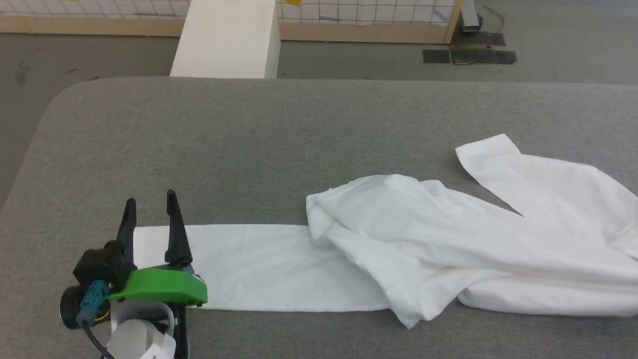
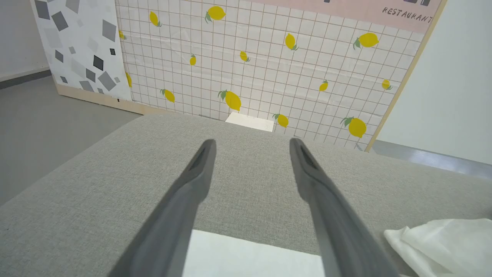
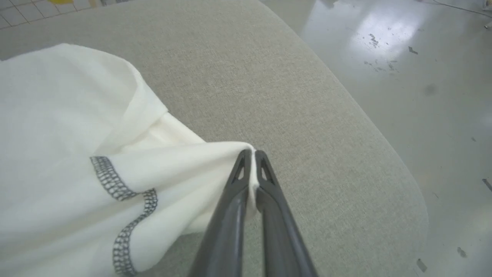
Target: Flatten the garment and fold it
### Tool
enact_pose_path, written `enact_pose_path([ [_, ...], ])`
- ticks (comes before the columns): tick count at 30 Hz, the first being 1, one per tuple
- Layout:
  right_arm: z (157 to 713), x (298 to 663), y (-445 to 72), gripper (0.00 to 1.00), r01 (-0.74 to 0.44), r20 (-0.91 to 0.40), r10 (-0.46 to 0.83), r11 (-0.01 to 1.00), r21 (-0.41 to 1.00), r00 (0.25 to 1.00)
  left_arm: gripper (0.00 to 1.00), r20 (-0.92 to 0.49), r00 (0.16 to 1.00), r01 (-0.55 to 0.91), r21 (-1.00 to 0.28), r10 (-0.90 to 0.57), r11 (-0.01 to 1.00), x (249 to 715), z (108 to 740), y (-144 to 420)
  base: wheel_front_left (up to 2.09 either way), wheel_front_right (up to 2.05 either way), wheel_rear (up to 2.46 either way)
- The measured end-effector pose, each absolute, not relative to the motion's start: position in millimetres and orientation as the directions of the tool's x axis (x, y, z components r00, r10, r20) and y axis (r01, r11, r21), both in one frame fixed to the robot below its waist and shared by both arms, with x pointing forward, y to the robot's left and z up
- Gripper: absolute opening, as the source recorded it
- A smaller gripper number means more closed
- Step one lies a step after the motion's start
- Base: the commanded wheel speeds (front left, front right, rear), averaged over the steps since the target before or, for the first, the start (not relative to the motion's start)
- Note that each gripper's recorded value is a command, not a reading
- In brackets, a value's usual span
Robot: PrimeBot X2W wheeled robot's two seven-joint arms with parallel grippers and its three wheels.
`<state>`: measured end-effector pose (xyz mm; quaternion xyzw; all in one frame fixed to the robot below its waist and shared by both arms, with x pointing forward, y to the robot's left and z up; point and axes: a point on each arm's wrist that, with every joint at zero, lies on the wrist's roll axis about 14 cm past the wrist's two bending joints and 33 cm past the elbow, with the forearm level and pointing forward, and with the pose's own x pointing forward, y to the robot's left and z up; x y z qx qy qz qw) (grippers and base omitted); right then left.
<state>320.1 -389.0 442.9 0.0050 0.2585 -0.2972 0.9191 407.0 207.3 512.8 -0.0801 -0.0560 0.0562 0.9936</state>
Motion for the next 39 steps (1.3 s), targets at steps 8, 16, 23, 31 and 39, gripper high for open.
enact_pose_path([
  [8, 478.2, 341.6, -356.5, 1.00, 0.445, -0.257, -0.451, 0.892, -0.083, 0.855, 1.00, 0.119, 0.990, -0.056, -0.170, 0.077, 0.984, 411.3, 518.0, 193.0, 0.00, 0.00, 0.00],
  [16, 490.8, 397.8, -188.8, 1.00, -0.068, -0.179, 0.064, 0.998, -0.013, 0.982, 1.00, 0.125, 0.991, -0.032, -0.172, 0.054, 0.985, 409.2, 519.8, 187.6, 0.00, 0.00, 0.00],
  [23, 449.7, 399.2, -116.4, 1.00, -0.376, -0.412, 0.320, 0.925, -0.060, 0.853, 1.00, 0.109, 0.990, -0.065, -0.169, 0.084, 0.984, 402.9, 515.0, 199.1, 0.00, 0.00, 0.00],
  [31, 420.1, 405.1, -100.5, 0.00, -0.469, -0.581, 0.335, 0.879, -0.091, 0.742, 1.00, 0.096, 0.990, -0.087, -0.169, 0.104, 0.982, 397.5, 511.1, 205.9, 0.00, 0.00, 0.00],
  [39, 436.9, 428.0, -96.2, 0.00, -0.482, -0.561, 0.345, 0.869, -0.112, 0.752, 1.00, 0.086, 0.990, -0.099, -0.165, 0.115, 0.981, 396.1, 508.1, 209.3, 0.00, 0.00, 0.00],
])
